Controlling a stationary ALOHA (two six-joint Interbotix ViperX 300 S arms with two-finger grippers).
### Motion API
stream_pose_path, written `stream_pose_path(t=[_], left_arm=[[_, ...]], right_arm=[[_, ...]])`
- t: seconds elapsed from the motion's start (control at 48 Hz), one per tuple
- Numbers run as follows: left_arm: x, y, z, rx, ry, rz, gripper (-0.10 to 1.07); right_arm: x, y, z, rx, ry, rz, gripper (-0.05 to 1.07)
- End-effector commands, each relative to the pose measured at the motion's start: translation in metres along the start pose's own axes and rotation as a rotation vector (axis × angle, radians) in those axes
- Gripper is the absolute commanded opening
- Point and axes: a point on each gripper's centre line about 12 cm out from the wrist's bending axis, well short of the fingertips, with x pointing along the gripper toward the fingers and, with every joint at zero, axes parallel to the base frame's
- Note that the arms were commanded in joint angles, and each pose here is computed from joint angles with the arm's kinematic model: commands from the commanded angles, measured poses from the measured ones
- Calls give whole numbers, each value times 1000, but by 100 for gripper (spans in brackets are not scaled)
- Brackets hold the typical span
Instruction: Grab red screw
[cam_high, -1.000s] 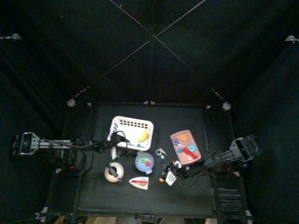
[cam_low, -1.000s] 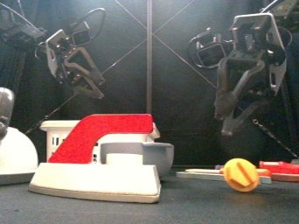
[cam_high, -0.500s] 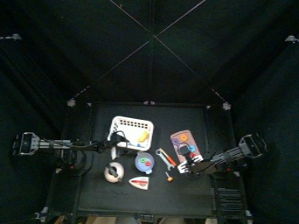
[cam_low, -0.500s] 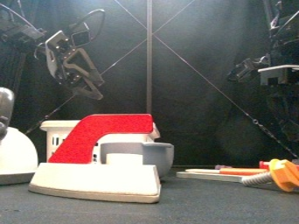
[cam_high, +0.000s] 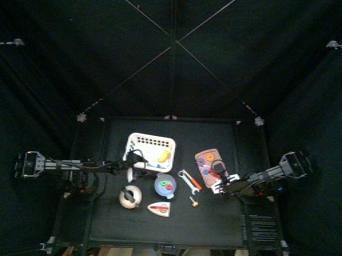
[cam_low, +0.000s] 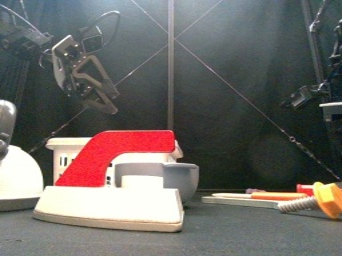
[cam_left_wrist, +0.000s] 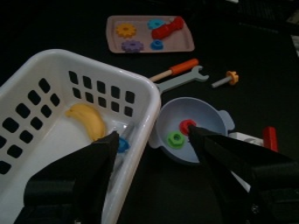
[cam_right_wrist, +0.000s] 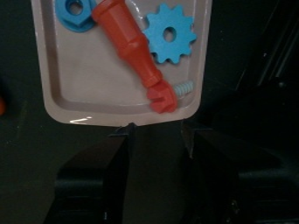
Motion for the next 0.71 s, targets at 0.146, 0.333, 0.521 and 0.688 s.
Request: stream_pose_path(t=[0.146,0.333,0.521,0.688], left_arm=[[-1,1,6,-3,-18,1,97],[-1,1,6,-3,-18,1,97],[-1,1,6,-3,-17,1,97],[-1,1,6,-3,-17,1,97]], right_arm=[[10,-14,3,39,-10,69,83],[11,-16,5,45,-19,83,82],[12,-12,6,36,-28,116,81],[15,-14,5,39,-22,108,76]])
